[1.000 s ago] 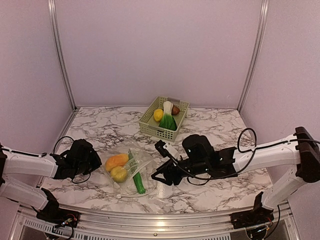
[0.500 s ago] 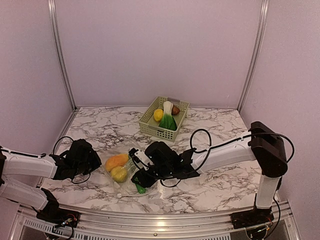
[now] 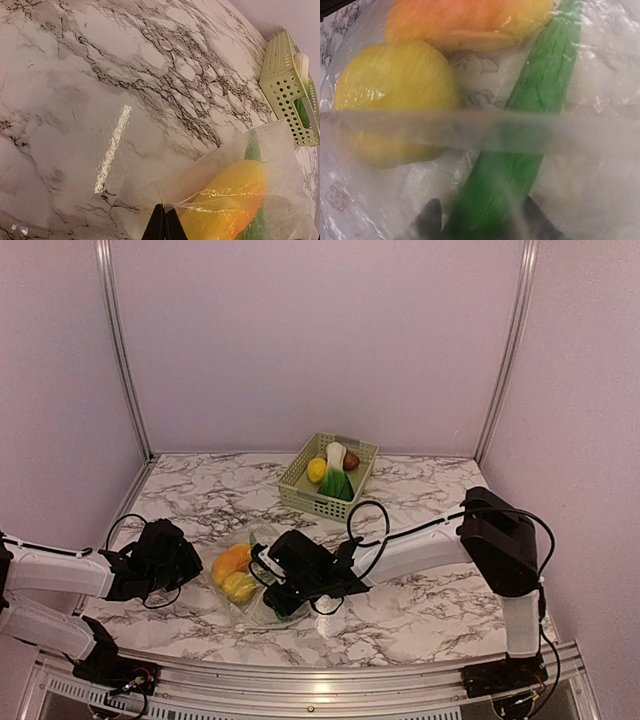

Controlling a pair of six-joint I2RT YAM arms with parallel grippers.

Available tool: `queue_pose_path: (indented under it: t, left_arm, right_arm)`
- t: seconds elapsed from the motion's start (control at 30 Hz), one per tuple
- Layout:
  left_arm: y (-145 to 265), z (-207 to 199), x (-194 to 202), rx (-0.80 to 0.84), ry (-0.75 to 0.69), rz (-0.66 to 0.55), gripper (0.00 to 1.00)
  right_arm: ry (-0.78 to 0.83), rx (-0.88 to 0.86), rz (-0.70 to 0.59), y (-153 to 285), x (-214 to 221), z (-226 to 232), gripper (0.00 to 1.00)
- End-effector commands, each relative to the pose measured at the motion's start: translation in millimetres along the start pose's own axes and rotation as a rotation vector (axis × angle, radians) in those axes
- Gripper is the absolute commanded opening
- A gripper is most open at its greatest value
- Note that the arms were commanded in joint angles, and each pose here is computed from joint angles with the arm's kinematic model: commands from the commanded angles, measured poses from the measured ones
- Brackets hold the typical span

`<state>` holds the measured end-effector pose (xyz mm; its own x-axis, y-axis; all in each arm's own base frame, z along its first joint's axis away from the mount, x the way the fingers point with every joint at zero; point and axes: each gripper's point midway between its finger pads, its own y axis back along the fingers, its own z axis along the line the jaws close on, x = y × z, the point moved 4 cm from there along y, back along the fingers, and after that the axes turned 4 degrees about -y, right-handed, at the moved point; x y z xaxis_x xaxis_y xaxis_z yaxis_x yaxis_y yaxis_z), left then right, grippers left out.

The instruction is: Open the zip-top bag and remove the fake food

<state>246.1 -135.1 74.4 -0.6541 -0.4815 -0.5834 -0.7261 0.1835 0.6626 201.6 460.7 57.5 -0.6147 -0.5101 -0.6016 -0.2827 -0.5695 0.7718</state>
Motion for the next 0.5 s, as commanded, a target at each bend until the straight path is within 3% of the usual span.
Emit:
queue_pose_path:
  t: [0.0, 0.17, 0.47]
  left_arm:
    - [-1.2, 3.4, 2.7, -0.001, 0.005, 0.003, 0.0]
    - [-0.9, 4.3, 2.9, -0.006, 0.004, 0.004, 0.0]
    - [-1.4, 6.3, 3.0, -0.016, 0.003, -0.001, 0.0]
  right_arm:
    - [0.035, 0.084, 0.038, -3.4, 5.1, -8.4, 0.46]
    - [0.031, 0.046, 0.02, 19.3, -3.5, -1.7, 0.27]
    - [0.026, -0.016, 0.04, 63.7, -1.7, 4.6, 0.16]
